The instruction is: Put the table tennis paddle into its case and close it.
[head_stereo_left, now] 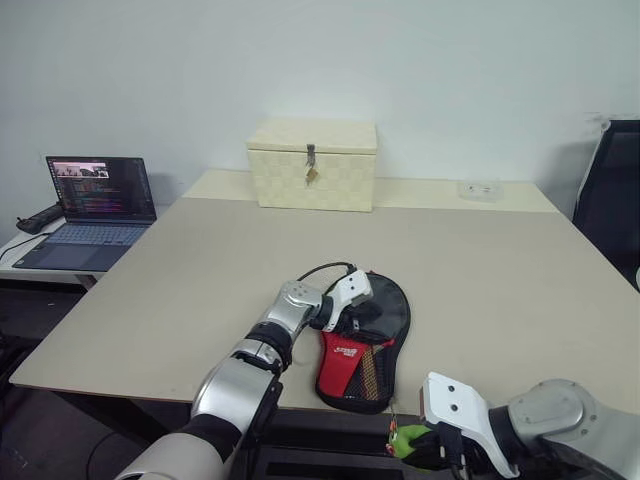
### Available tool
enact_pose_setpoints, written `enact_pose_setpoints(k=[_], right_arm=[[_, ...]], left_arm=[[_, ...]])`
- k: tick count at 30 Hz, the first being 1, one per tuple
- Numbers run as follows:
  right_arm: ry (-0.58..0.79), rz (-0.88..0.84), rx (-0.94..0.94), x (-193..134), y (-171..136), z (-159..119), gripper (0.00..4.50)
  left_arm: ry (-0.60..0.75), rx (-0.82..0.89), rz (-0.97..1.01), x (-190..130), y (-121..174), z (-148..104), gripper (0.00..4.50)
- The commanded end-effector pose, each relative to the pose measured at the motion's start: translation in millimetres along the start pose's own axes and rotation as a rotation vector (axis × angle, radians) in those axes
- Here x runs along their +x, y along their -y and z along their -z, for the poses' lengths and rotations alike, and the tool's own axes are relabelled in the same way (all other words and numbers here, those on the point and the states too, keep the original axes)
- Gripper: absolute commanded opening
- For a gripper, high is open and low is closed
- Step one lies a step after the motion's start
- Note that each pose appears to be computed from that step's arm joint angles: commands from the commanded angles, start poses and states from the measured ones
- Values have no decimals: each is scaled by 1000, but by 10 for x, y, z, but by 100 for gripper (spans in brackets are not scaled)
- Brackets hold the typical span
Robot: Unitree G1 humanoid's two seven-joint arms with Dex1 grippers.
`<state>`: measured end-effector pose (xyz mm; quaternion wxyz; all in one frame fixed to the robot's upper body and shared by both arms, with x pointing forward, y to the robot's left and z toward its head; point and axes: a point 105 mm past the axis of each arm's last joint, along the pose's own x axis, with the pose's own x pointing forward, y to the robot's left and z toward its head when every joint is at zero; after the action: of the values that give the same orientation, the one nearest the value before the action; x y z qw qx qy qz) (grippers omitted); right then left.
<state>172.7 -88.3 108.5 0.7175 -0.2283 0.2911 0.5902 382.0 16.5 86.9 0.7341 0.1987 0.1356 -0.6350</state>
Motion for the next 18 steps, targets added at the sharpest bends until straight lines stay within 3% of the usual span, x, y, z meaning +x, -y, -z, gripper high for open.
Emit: enact_pose_setpoints(k=[1, 4, 8, 13, 18], right_arm=[[20, -15, -30, 32, -21, -66, 2], [29, -3, -44, -28, 67, -119, 70], [61, 48, -66, -144, 230, -207, 199], [182, 152, -56, -405, 587, -357, 199], [279, 302, -51, -511, 1071, -368, 199]], left_arm=[[-108, -59, 36, 58, 139, 333, 363], [-92, -71, 14, 7, 107, 348, 363], [-67, -90, -19, -86, 51, 359, 363], [19, -80, -106, -325, -106, 283, 363], [171, -59, -224, -861, -295, 126, 363]])
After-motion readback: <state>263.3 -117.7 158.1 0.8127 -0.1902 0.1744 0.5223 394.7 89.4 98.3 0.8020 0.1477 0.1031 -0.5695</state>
